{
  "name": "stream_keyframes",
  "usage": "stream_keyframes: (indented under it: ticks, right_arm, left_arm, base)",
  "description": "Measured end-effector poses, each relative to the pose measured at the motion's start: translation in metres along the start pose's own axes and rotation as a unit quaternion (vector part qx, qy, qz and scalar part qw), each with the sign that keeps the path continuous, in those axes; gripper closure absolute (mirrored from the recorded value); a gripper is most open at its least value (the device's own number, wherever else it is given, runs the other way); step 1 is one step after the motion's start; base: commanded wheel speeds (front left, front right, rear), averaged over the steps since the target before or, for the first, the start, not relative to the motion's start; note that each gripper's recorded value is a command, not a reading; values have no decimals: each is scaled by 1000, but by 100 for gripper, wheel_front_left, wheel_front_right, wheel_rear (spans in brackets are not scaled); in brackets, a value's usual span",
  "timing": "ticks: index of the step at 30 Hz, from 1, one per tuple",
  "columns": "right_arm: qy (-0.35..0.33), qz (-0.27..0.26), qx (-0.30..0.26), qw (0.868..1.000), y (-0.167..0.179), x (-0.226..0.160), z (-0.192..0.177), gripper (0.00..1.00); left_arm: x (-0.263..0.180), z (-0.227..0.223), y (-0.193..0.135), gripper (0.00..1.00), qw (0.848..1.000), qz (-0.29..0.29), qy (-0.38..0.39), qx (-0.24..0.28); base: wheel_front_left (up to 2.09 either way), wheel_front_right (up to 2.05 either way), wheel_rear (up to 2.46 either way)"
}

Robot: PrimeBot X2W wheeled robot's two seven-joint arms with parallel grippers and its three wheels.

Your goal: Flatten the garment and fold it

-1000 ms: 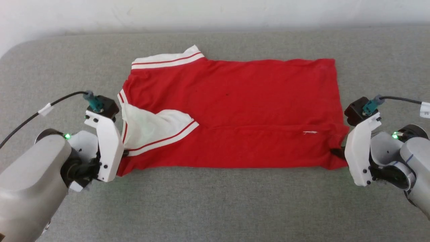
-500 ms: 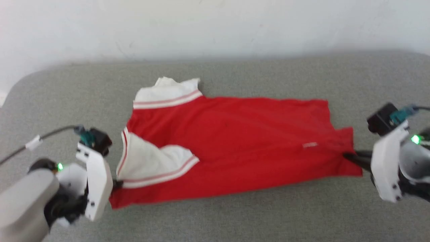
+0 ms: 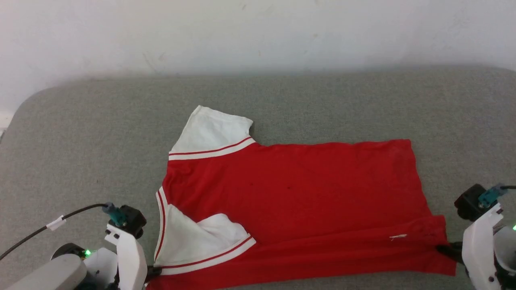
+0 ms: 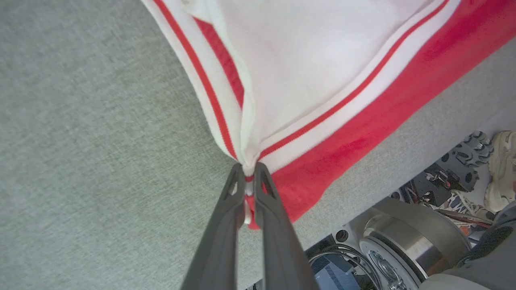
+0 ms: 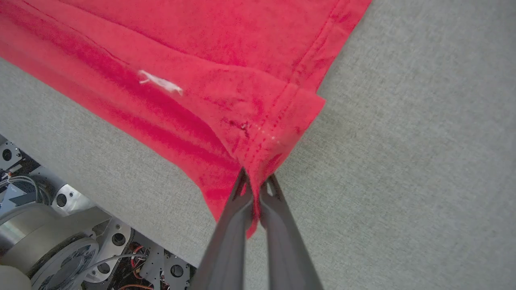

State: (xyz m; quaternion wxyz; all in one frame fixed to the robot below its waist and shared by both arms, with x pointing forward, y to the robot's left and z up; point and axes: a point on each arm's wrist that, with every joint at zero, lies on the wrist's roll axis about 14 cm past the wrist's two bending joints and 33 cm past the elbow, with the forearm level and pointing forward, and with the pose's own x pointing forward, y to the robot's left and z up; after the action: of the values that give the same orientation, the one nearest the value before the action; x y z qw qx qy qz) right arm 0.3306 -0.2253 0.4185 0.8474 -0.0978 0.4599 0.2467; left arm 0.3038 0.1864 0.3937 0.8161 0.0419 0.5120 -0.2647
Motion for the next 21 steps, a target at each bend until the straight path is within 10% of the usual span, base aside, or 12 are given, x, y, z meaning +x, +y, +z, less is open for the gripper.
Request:
stream_keyframes:
  ticks: [7, 8, 9, 10, 11, 21]
  right_arm:
    - [41, 9, 12, 999, 11, 31, -28, 100]
    - [39, 11, 16, 999, 13, 33, -30, 85]
    - [34, 10, 20, 999, 13, 35, -29, 47]
    - [23, 7, 20, 1000, 12, 35, -25, 0]
    - [10, 5, 17, 1000, 12, 35, -21, 0]
    - [-240, -70, -14, 968, -23, -14, 77, 0]
  left_arm:
    - [18, -9, 9, 100, 999, 4, 15, -35]
    - [19, -8, 10, 100, 999, 4, 13, -35]
    - [19, -7, 11, 96, 999, 3, 7, -36]
    - [19, -6, 12, 16, 999, 5, -1, -38]
    - [19, -3, 12, 0, 999, 7, -12, -39]
    - [-31, 84, 41, 0, 977, 80, -193, 34]
  base:
    - [0, 0, 0]
    - [0, 0, 0]
    - [0, 0, 0]
    - [0, 0, 0]
    - [0, 0, 0]
    - [0, 0, 0]
